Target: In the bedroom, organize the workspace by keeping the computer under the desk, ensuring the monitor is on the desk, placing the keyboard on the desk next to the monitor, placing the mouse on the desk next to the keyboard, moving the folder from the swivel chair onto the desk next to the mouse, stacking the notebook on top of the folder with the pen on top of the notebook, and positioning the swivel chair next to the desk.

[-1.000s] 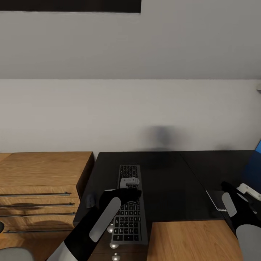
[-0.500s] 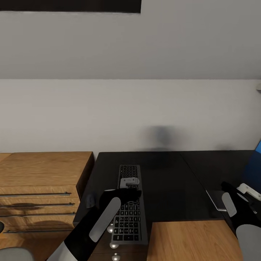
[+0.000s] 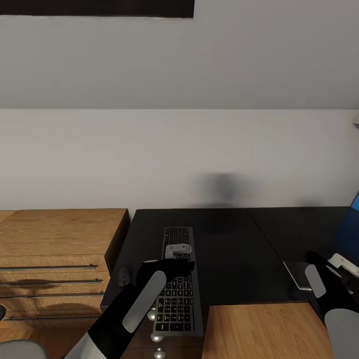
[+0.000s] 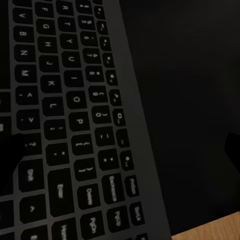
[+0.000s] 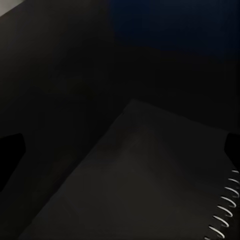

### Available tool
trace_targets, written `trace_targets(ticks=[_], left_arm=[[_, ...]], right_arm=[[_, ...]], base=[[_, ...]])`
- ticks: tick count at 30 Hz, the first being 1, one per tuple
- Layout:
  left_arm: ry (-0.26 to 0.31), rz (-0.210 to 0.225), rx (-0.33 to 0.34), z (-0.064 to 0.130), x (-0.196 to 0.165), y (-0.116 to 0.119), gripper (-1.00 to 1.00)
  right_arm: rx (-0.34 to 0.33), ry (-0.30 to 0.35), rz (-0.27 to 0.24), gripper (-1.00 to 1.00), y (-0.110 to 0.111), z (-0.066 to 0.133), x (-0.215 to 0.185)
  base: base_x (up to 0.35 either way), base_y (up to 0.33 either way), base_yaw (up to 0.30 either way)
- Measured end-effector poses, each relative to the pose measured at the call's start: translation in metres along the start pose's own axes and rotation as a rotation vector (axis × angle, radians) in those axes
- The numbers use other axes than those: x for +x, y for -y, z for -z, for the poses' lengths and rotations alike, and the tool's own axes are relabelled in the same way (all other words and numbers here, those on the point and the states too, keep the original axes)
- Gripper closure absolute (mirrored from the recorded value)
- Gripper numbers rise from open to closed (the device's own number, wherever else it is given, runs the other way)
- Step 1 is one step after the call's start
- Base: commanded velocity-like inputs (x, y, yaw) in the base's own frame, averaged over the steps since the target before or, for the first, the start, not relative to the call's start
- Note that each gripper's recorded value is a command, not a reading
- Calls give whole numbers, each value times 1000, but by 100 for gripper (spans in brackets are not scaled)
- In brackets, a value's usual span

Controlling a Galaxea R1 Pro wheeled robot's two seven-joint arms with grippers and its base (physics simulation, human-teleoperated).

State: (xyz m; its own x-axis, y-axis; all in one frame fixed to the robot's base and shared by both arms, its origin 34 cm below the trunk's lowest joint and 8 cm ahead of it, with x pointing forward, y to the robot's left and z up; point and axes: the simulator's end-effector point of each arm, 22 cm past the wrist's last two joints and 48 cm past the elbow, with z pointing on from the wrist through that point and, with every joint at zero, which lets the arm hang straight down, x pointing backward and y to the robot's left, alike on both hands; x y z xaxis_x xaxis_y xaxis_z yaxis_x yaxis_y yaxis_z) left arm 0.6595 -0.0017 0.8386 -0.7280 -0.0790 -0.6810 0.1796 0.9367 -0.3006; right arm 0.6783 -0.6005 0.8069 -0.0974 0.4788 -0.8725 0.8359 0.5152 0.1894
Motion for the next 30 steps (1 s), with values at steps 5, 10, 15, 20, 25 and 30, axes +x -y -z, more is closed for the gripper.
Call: trace_targets(ticks=[5, 10, 15, 20, 25, 30], left_arm=[[1, 1, -3, -4, 4, -2, -100], [2, 2, -4, -10, 11, -5, -100], [2, 2, -5, -15, 17, -7, -100], [2, 1, -5, -20, 22, -10, -100], [2, 2, -5, -20, 22, -9, -100], [2, 2, -5, -20, 22, -9, -100]], right_arm=[[1, 0, 0, -100, 2, -3, 6], [0, -1, -1, -100, 3, -6, 15], [-1, -1, -1, -100, 5, -10, 23], [-1, -1, -1, -100, 7, -13, 29], [-2, 0, 0, -100, 7, -13, 29], [-2, 0, 0, -100, 7, -13, 29]], base=[[0, 0, 0], [0, 0, 0], [0, 0, 0], [0, 0, 0], [0, 0, 0], [0, 0, 0]])
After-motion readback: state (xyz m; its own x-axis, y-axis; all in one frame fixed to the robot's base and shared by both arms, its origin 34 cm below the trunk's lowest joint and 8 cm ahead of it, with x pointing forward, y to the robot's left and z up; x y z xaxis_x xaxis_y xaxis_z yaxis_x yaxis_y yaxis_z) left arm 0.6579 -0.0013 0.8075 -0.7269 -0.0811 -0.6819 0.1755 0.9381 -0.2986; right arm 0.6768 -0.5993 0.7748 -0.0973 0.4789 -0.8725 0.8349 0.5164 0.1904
